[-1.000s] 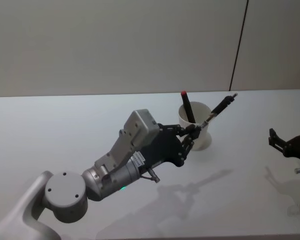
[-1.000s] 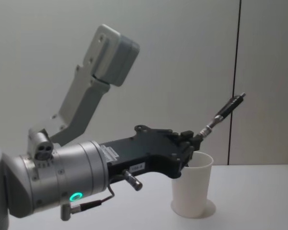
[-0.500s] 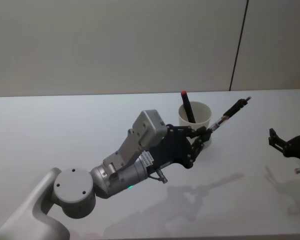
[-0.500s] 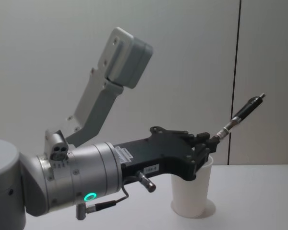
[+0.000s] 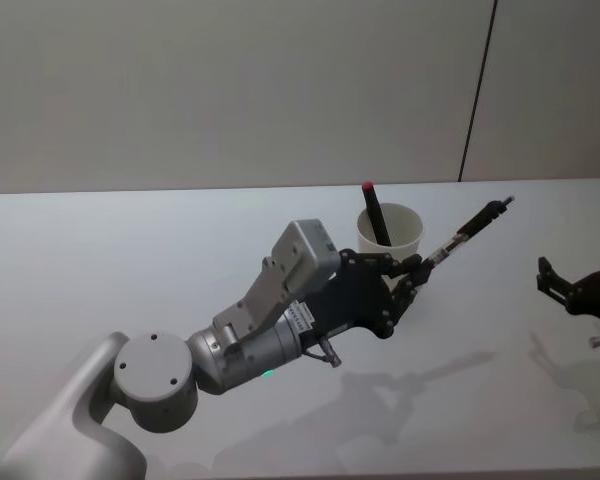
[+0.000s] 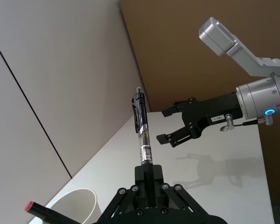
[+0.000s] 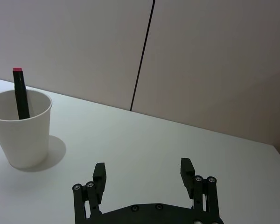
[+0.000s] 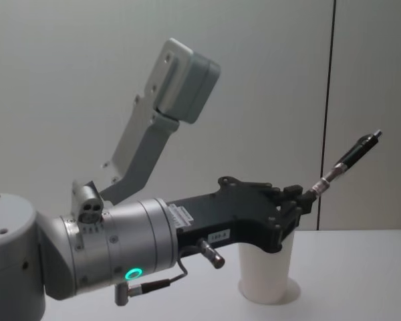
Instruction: Place the pen into the pen holder.
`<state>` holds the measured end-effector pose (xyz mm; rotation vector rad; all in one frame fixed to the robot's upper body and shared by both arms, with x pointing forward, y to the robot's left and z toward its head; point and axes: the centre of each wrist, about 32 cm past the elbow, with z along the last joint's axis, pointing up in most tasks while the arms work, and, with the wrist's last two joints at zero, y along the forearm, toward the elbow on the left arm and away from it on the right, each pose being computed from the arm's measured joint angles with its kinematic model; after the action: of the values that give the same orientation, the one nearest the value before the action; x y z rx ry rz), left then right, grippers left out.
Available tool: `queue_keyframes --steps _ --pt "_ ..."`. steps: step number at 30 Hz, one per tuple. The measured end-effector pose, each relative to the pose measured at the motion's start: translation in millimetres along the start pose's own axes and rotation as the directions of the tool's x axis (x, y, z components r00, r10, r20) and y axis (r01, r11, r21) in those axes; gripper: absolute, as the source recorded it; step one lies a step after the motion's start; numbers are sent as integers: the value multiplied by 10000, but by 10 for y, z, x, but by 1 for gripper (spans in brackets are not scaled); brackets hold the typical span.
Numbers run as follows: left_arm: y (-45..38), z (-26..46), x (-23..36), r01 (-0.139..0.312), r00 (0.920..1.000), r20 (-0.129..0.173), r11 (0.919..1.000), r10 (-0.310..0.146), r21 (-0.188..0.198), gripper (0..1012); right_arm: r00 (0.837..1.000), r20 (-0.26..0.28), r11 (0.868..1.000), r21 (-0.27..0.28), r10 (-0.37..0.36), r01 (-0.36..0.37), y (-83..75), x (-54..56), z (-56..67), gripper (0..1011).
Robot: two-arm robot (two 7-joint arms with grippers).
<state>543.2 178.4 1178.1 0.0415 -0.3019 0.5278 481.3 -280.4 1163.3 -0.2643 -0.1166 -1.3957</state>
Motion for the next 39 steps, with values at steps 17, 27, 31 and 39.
queue_keyframes --steps 17,27,31,39 --pt "-17 -4 5 94 10000 -8 9999 -94 -38 117 9956 -690 9963 627 634 -591 -89 90 6 1001" --pt "-21 -5 5 112 9999 -10 9999 -112 -49 117 9780 -1435 9852 1026 1513 -1374 -184 202 -5 1001" --pt "-23 -5 6 116 9999 -11 9999 -116 -50 117 9609 -1862 9754 1202 2050 -1848 -233 254 -9 1001" --pt "-23 -5 7 121 9999 -12 9999 -121 -50 117 9099 -2671 9461 1555 3173 -2842 -319 329 -2 1001"
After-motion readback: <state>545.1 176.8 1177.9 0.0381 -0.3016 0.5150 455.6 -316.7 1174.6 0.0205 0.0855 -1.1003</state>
